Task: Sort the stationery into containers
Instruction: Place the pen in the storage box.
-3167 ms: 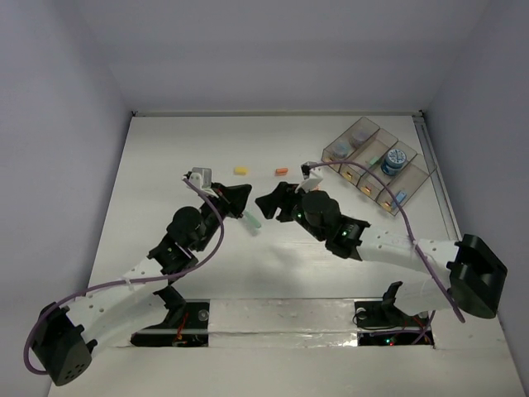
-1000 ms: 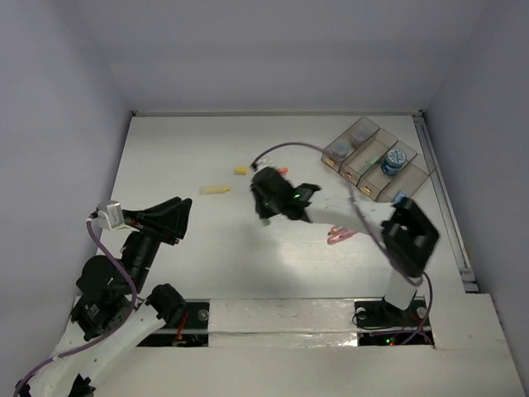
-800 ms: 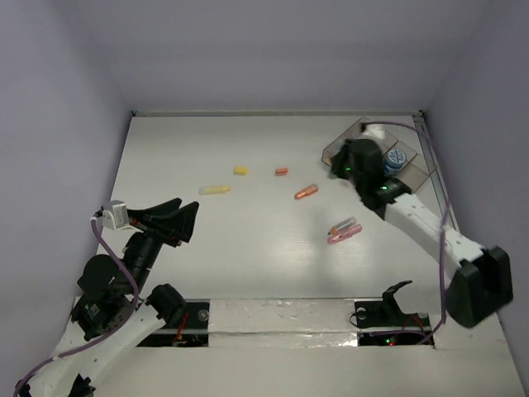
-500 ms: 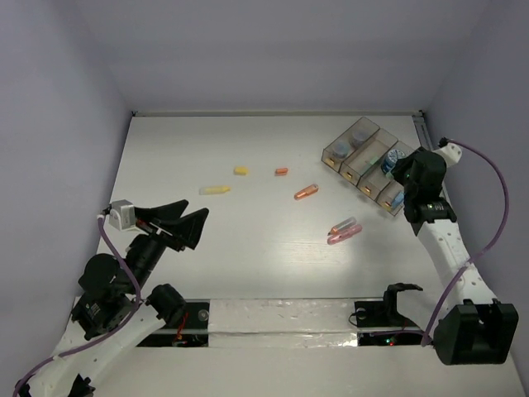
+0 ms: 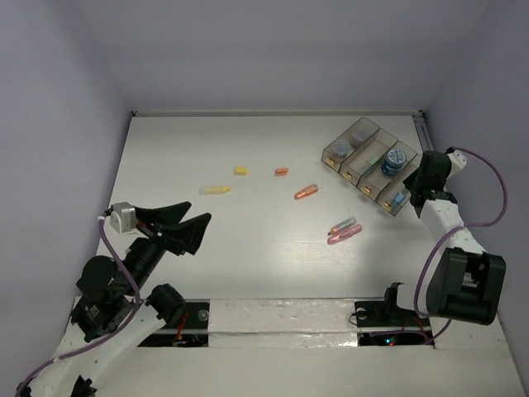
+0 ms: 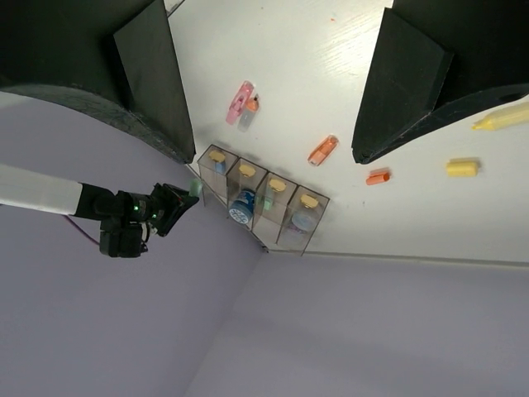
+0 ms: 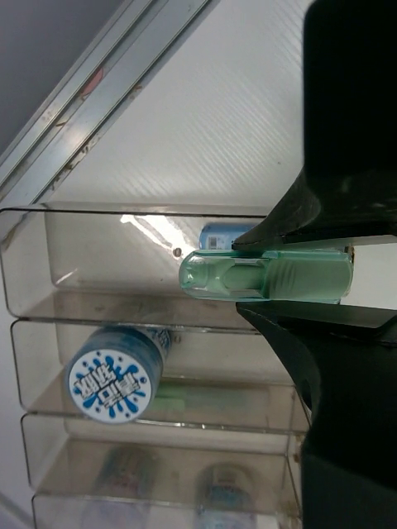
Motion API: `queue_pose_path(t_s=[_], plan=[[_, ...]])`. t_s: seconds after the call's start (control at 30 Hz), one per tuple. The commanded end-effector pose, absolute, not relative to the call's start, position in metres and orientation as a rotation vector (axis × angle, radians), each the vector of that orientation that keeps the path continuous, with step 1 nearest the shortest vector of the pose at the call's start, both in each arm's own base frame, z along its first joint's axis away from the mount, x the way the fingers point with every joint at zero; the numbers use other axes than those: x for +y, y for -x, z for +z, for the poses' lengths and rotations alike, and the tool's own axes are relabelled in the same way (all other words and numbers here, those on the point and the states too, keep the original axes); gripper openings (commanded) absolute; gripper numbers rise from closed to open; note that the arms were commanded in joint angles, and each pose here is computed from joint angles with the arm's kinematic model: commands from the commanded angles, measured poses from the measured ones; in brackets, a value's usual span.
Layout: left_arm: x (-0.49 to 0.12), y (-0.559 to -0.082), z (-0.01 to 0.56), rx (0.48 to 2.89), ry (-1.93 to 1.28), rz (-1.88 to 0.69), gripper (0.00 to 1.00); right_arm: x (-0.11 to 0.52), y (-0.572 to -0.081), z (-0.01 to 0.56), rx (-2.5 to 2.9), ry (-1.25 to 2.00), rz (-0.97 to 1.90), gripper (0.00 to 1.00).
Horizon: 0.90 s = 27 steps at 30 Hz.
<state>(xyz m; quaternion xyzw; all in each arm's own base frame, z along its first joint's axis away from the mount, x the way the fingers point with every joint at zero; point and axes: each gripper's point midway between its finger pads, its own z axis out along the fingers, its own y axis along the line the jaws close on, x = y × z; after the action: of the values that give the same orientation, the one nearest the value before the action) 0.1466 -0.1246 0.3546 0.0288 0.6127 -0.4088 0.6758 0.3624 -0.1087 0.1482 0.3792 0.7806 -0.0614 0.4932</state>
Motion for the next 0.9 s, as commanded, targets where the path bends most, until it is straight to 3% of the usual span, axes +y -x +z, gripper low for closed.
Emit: queue_pose_path(t_s=[0.0,0.1,0.2,0.23,0.33,0.37,0.5,0.7,0.8,0.87], plan=[[-0.123,-0.141,0.370,1.308,-0.084,-0.937,0.74,-0.120,-0.373,0.161,1.840,-0.906,-0.165,0.15],[-0.124,-0.142,0.370,1.308,-0.091,-0.937,0.75,-0.119,-0.376,0.158,1.845,-0.901,-0.156,0.17],[-0.127,-0.142,0.369,1.311,-0.105,-0.936,0.75,-0.120,-0.378,0.158,1.848,-0.905,-0.166,0.26],[-0.126,-0.144,0.369,1.310,-0.103,-0.927,0.75,-0.122,-0.378,0.158,1.847,-0.906,-0.176,0.42],[-0.126,-0.148,0.368,1.311,-0.104,-0.912,0.75,-0.121,-0.380,0.161,1.858,-0.894,-0.173,0.77],[-0.127,-0.148,0.368,1.312,-0.110,-0.912,0.75,-0.121,-0.381,0.162,1.857,-0.892,-0.170,0.80],[-0.133,-0.148,0.366,1.322,-0.137,-0.926,0.75,-0.111,-0.384,0.177,1.846,-0.847,-0.099,0.84],[-0.133,-0.157,0.363,1.342,-0.124,-0.900,0.75,-0.038,-0.402,0.207,1.841,-0.583,0.193,0.83],[-0.135,-0.161,0.359,1.358,-0.125,-0.891,0.75,0.017,-0.409,0.216,1.872,-0.421,0.273,0.75],[-0.136,-0.167,0.355,1.375,-0.117,-0.877,0.75,0.046,-0.412,0.210,1.914,-0.345,0.303,0.60]])
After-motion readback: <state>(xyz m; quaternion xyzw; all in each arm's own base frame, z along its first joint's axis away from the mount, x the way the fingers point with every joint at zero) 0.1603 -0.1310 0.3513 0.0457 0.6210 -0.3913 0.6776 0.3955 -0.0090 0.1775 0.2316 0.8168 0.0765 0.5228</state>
